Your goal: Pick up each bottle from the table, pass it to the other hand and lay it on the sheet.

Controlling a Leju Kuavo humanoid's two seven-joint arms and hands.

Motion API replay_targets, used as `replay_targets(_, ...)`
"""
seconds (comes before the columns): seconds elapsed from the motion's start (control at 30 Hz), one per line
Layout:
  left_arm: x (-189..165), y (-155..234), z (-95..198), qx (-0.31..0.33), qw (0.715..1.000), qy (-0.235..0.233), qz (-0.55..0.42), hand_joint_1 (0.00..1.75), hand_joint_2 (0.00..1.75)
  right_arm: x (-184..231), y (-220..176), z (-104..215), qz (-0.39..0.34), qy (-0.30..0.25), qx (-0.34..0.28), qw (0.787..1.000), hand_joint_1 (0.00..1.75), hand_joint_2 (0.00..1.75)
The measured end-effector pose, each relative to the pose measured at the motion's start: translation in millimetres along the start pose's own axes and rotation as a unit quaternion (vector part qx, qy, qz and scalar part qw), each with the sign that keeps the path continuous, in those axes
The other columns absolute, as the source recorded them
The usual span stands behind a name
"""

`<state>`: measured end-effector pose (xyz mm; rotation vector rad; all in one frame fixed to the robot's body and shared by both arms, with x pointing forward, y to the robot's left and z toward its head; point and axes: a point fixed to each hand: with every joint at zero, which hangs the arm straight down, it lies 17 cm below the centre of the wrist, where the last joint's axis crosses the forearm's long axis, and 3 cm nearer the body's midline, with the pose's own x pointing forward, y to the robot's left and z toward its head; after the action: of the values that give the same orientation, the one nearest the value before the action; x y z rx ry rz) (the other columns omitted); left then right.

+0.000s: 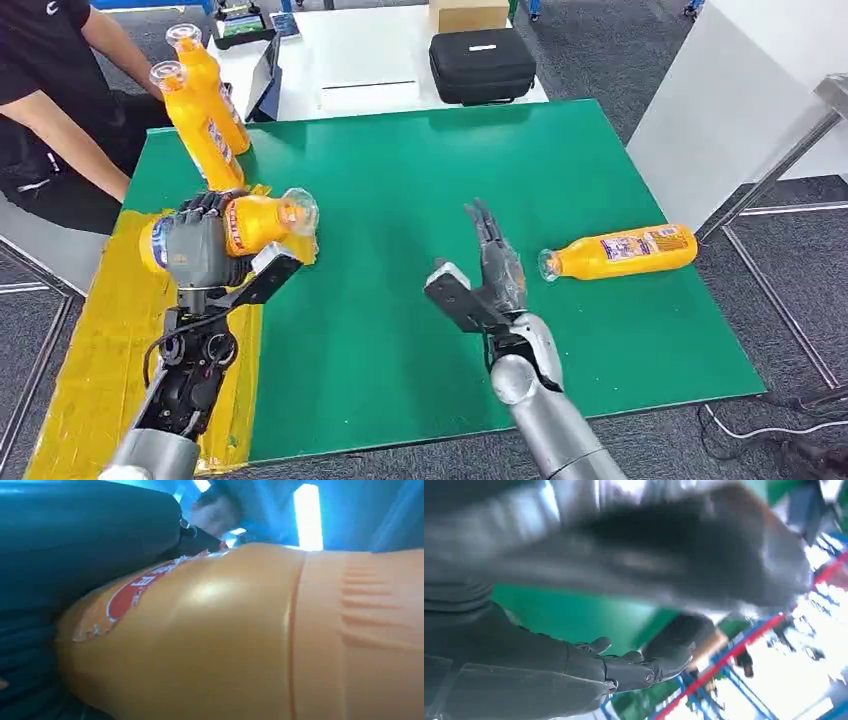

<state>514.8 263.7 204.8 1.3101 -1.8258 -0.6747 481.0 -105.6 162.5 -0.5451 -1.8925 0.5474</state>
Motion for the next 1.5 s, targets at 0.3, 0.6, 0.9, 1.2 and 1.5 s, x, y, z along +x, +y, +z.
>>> replay_targets(0.3, -43.4, -126.1, 69.1, -0.241, 0.966, 0.051, -0.074, 1.75, 1.75, 0.4, -43.5, -6.2, -0.010, -0.011, -0.052, 0.999, 0.00, 0.00)
replay_targets(0.6, -44.5, -157.7, 82.5, -0.327, 0.941, 0.058, -0.067, 0.00, 0.00, -6.7, -52.6, -0.1, -0.012, -0.006, -0.060, 0.998, 0.00, 0.00)
replay_targets(0.9, -44.2, -162.9, 88.2, -0.340, 0.937, 0.059, -0.061, 0.00, 0.00, -10.1, -55.6, 3.4, -0.009, -0.005, -0.061, 0.998, 0.00, 0.00)
replay_targets(1.2, -33.8, -157.9, 83.7, -0.312, 0.948, 0.062, 0.018, 0.00, 0.00, -21.6, -59.1, 16.2, -0.002, 0.005, -0.064, 0.998, 0.00, 0.00)
replay_targets(1.5, -25.8, -129.3, 73.7, -0.213, 0.919, 0.136, 0.302, 0.00, 0.00, -52.8, -96.0, 48.9, 0.069, 0.020, -0.051, 0.996, 0.00, 1.75)
